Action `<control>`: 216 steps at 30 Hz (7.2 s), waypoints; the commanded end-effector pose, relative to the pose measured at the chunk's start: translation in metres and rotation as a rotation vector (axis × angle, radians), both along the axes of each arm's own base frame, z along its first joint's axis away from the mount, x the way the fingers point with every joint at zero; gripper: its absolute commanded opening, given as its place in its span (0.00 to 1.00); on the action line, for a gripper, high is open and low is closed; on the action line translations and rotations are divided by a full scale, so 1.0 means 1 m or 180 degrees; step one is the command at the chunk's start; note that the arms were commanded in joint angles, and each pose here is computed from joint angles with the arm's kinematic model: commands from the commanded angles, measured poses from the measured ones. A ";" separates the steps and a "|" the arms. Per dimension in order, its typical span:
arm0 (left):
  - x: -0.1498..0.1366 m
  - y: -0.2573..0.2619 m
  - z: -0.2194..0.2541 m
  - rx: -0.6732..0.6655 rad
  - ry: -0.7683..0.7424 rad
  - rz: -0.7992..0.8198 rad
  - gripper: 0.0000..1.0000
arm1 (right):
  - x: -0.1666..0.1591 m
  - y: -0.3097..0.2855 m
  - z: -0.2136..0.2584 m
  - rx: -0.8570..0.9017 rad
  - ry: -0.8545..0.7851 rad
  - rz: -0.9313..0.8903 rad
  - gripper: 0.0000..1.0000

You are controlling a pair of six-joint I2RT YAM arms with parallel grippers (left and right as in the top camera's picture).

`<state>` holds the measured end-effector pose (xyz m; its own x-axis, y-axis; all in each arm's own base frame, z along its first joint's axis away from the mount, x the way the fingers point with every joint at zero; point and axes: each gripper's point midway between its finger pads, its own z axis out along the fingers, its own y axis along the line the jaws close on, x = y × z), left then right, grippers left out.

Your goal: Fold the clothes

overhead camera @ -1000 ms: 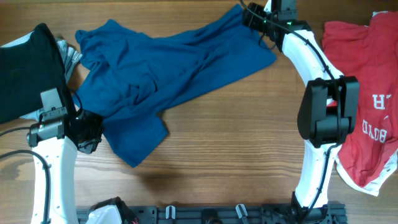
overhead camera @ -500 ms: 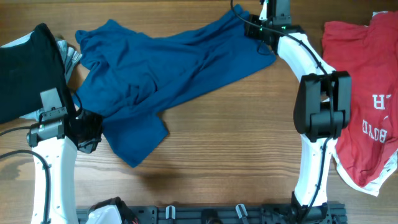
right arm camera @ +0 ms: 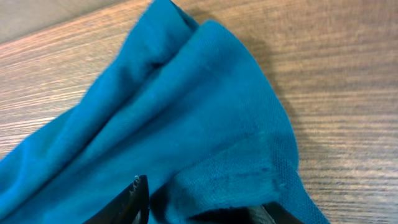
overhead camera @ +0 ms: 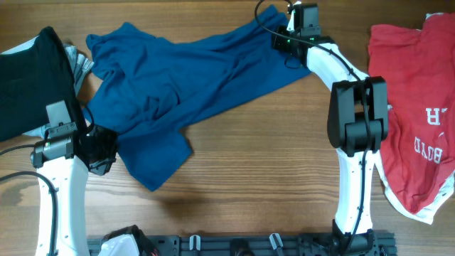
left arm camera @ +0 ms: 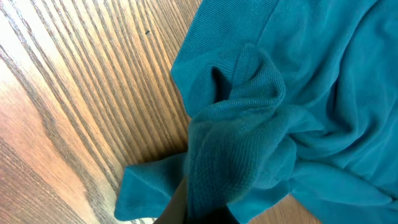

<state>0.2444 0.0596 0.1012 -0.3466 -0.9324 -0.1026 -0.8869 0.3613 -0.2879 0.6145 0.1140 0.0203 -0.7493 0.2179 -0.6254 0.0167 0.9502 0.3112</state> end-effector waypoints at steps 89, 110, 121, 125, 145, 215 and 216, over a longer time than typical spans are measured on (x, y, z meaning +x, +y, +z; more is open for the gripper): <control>0.137 -0.081 0.120 -0.0510 -0.0171 -0.2731 0.04 | -0.178 -0.201 0.161 -0.0877 0.1815 -0.0848 0.04; 0.001 -0.004 0.000 -0.0617 0.1338 -0.1737 0.04 | -0.304 -0.204 0.076 -0.0896 0.3445 -0.1286 0.04; -0.018 -0.023 0.053 -0.0773 0.0764 -0.1899 0.04 | -0.350 -0.197 0.114 -0.0818 0.3202 -0.1128 0.04; -0.033 -0.029 0.071 -0.0707 0.0683 -0.1903 0.04 | -0.372 -0.185 0.110 -0.0677 0.3070 -0.1130 0.04; 0.037 -0.001 -0.002 -0.0161 -0.0123 -0.1545 0.04 | -0.265 -0.189 0.087 -0.0526 0.1693 -0.0868 0.05; 0.047 -0.156 -0.058 0.0351 0.0369 -0.3192 0.77 | -0.243 -0.147 -0.006 -0.0358 0.1759 -0.0259 0.20; 0.048 -0.154 -0.063 0.0377 0.0421 -0.3187 0.78 | -0.243 -0.144 -0.011 -0.0319 0.1751 -0.0240 0.20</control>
<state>0.2928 -0.1004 0.0534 -0.9751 -0.2001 -0.0959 -0.1812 0.9676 -0.1761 0.3757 -0.0394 0.0286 -0.9439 0.2634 -0.1992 0.2450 0.9630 0.1124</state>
